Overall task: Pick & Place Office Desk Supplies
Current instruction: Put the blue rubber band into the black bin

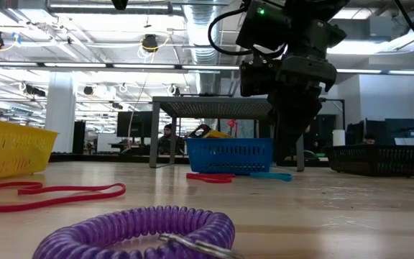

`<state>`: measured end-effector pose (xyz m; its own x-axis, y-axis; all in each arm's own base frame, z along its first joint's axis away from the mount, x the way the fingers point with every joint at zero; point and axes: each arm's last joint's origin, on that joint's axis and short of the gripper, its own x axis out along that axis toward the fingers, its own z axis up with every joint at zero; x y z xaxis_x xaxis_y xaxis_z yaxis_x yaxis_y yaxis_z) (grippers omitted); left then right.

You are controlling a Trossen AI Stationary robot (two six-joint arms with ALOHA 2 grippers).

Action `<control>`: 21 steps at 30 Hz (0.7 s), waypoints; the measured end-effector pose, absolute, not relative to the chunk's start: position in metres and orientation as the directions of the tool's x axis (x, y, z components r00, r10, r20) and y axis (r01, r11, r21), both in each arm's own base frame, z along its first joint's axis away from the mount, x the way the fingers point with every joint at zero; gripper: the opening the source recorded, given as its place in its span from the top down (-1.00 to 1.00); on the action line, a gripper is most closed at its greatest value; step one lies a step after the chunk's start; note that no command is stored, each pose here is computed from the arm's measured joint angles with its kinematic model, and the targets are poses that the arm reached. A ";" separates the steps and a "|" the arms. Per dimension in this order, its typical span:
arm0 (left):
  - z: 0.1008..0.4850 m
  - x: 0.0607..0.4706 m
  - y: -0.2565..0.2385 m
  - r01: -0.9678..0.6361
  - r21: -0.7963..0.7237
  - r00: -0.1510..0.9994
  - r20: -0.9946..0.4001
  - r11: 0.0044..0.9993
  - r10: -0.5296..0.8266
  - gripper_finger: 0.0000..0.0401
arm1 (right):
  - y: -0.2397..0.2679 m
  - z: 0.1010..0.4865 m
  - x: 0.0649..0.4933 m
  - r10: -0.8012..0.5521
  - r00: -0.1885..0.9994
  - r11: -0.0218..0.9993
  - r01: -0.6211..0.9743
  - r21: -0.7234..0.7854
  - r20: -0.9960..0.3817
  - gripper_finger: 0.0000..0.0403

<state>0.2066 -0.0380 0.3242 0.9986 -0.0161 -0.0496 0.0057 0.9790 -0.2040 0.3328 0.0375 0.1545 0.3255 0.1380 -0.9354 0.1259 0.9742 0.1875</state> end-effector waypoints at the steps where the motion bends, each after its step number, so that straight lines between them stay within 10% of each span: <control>1: 0.324 0.207 -0.038 0.006 -0.204 0.999 -0.050 0.979 -0.016 0.29 | 0.038 0.152 0.334 0.138 0.325 0.974 0.126 0.188 -0.936 0.34; 21: 0.324 0.207 -0.038 0.010 -0.210 0.999 -0.049 0.978 -0.021 0.29 | 0.038 0.135 0.335 0.156 0.268 0.967 0.156 0.203 -0.951 0.49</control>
